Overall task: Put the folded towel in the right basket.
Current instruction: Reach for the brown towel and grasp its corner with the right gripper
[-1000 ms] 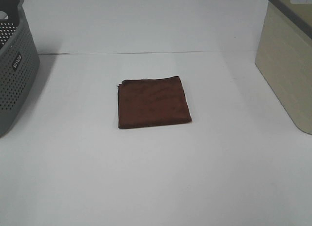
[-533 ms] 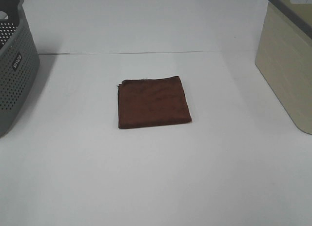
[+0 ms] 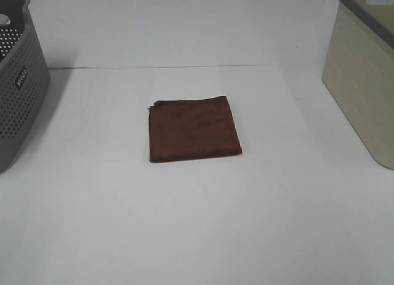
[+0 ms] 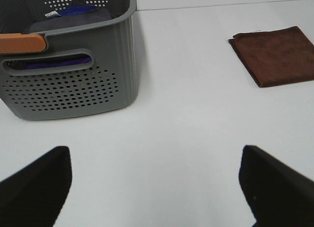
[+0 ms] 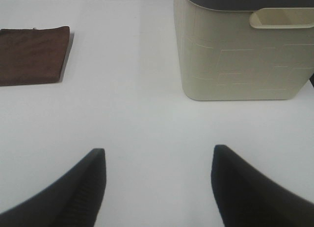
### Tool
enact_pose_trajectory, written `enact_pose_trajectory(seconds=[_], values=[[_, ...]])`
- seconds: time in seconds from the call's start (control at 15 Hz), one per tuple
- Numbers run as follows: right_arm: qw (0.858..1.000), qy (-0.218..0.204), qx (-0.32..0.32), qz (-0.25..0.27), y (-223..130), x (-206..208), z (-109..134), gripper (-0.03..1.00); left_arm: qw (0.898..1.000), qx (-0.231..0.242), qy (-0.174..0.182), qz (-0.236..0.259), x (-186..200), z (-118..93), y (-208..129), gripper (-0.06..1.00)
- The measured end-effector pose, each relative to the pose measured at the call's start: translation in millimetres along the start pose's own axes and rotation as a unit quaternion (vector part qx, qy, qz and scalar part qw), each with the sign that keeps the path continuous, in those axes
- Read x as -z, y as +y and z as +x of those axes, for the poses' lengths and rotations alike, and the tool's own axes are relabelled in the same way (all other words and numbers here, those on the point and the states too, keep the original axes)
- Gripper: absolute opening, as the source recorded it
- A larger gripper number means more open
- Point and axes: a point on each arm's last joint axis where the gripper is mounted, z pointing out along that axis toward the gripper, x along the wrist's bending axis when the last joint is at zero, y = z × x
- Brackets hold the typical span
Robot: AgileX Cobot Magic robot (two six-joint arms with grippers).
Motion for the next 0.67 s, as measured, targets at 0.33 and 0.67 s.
enact_pose_trajectory(seconds=[0.33,0.67], values=[[1.000,0.000,0.000,0.000,0.0,0.0,0.0,0.60,1.000,0.000,0.000,0.000,0.0,0.0,0.0,0.88],[1.000,0.000,0.000,0.000,0.0,0.0,0.0,0.60,1.000,0.000,0.000,0.000,0.0,0.0,0.0,0.88]])
